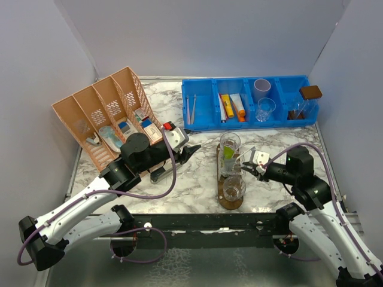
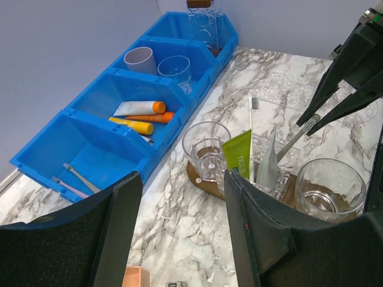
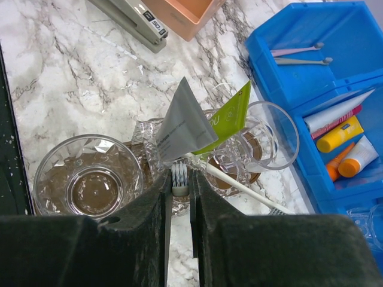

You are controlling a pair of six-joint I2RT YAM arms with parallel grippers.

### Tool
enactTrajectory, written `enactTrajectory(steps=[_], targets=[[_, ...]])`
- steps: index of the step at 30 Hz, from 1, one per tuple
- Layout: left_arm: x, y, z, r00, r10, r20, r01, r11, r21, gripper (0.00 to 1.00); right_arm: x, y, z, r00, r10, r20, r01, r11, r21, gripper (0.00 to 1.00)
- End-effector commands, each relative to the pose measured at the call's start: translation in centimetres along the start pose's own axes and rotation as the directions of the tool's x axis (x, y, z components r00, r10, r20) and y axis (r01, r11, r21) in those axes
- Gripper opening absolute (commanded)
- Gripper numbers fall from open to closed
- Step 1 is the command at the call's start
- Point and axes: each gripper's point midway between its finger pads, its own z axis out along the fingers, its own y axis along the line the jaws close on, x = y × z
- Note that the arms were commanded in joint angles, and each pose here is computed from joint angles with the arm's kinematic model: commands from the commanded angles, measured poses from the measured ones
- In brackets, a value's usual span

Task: Prepare toiletry sets of a toothbrush and toothpaste on the tray
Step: Place the toothbrush in the cup.

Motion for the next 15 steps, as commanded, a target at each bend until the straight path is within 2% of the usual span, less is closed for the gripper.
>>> enactTrajectory(steps=[1,11,15], targets=[[-0.96,0.36,-0.39,0.999,-0.002,0.042,0.003,1.0,-0.019,0.6,0.14,0.33,0.28,1.0,-0.023,0.005,0.023,0.999,-0.025,0.17],[-1.09,0.32,-0.49,0.999,0.0,0.047,0.001,1.0,-0.018,0.6,0.22,0.68,0.33,0.999,-0.043,0.014,0.044,0.998,-0.04,0.18],[-1.08,0.29,-0.48,0.999,-0.001,0.047,0.002,1.0,-0.017,0.6,-0.05,0.87,0.22,0.998,-0.052,0.024,0.053,0.997,-0.049,0.25]])
